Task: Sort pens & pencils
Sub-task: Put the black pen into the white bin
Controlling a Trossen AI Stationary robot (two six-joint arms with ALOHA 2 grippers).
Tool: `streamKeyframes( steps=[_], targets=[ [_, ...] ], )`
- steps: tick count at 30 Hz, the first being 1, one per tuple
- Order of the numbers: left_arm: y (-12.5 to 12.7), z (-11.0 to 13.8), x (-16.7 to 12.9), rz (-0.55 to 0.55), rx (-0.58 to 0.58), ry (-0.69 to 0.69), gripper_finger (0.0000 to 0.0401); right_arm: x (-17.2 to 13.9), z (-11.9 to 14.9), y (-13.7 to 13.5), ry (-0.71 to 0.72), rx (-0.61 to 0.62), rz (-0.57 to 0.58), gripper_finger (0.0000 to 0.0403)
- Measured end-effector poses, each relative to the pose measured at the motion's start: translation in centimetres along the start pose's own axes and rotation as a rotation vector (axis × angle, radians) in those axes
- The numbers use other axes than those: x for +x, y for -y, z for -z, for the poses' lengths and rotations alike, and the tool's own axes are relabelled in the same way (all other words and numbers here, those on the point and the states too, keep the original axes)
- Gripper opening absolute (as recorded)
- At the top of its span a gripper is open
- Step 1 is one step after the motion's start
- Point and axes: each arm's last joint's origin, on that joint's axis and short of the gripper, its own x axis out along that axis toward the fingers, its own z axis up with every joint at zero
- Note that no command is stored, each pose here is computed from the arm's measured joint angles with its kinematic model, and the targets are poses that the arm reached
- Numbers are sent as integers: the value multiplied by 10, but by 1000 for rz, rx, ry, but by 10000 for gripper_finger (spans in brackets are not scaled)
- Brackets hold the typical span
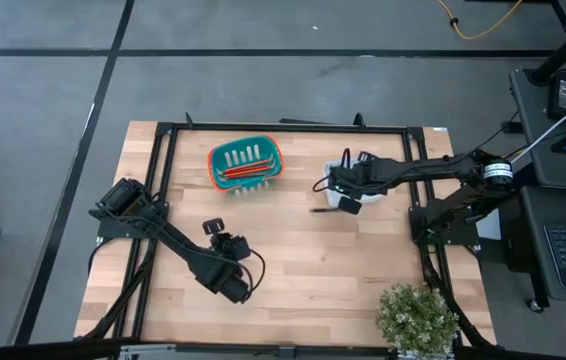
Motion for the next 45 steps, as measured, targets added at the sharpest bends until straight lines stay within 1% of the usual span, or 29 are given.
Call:
streamKeyframes(
  steps=[3, 5, 9, 13, 17, 21, 24, 28, 35, 45],
  targets=[
    [0, 0, 0, 0, 1, 0, 50, -10, -5, 1, -2, 44, -38, 157],
    [0, 0, 0, 0, 1, 0, 50, -19, -10, 0, 6, 69, -88, 155],
    [0, 0, 0, 0, 1, 0, 50, -42, -21, -11, 50, 108, -254, 155],
    [1, 2, -2, 4, 8, 6, 50, -63, -26, -36, 130, 75, -417, 158],
    [3, 5, -5, 9, 18, 13, 50, -77, -25, -65, 222, -24, -502, 156],
    [4, 6, -6, 11, 22, 16, 50, -71, -24, -86, 201, -89, -516, 153],
    [4, 6, -6, 10, 21, 20, 50, -55, -26, -98, 142, -154, -530, 153],
    [4, 6, -6, 9, 20, 22, 50, -32, -30, -107, 89, -239, -502, 152],
    [3, 5, -5, 7, 18, 22, 50, -1, -38, -107, 36, -284, -486, 152],
    [0, 1, -1, -6, 15, 16, 50, 7, -48, -91, 64, -243, -482, 152]
  ],
)
